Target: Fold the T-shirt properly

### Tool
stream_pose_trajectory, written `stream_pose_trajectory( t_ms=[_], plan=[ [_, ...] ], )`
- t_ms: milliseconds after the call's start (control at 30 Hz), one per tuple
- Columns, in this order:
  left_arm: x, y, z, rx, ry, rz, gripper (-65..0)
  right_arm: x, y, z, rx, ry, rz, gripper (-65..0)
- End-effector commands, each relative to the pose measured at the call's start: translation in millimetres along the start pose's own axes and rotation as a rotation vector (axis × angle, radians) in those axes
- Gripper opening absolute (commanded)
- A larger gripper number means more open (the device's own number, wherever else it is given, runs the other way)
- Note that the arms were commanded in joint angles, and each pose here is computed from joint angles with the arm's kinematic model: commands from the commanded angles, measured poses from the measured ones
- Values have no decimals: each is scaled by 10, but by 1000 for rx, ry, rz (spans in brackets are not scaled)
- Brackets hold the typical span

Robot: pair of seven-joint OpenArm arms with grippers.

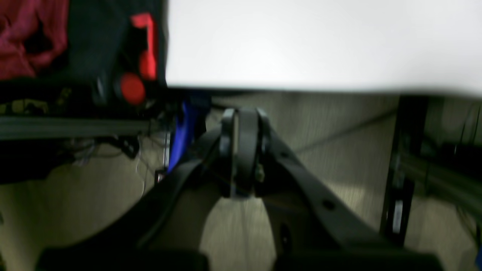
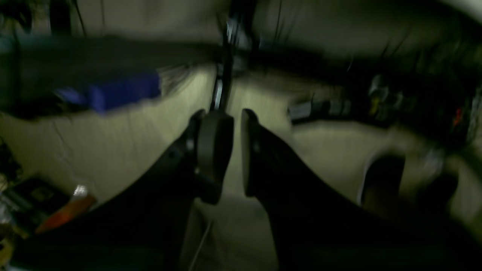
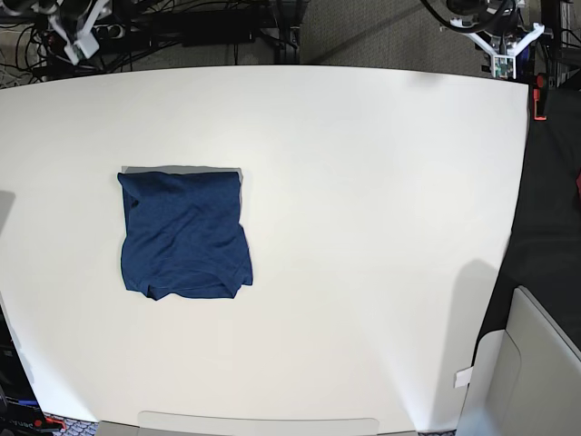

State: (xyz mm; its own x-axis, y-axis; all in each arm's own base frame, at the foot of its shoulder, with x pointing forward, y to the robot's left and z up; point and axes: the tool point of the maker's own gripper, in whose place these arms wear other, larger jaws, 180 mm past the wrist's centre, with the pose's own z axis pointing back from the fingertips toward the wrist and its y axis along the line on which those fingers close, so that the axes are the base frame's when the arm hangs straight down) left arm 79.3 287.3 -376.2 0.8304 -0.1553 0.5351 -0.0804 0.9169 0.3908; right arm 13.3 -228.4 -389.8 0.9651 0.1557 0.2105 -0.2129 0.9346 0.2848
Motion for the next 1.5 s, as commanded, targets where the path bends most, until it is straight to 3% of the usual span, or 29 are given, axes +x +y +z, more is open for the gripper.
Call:
stream_pose_trajectory(
  t_ms=[0,200,400,600,800,1000,1233,1467],
  plan=[
    [-41,-29,37,-12,0,-11,-650,-153,-33,-9,-16,37,-22,-568],
    [-609,-360,85,-126,146,-23,-650,-1015,-288,-226,-122,300,-146,-568],
    [-1594,-980,53,-294,395,56,-650,-1408,-451,-608,-154,459,-209,-569],
    [-2047,-1620,-183,-451,526,117,-650,-1303,-320,-1249,-96,470,-47,-571],
    [-2271,-2140,-258,-546,570,225,-650,-1226,-77,-1748,8,427,-89,-650],
    [-2210,-2457,-359,-592,535,307,-650,-959,-115,-2117,-52,240,-146,-649],
    [-2176,-2806,-371,-649,560,376,-650,-881,-113,-2439,-150,218,-10,-649],
    [-2048,-3160,-309,-709,577,420,-650,-760,-161,-2560,-375,195,21,-649]
  ],
)
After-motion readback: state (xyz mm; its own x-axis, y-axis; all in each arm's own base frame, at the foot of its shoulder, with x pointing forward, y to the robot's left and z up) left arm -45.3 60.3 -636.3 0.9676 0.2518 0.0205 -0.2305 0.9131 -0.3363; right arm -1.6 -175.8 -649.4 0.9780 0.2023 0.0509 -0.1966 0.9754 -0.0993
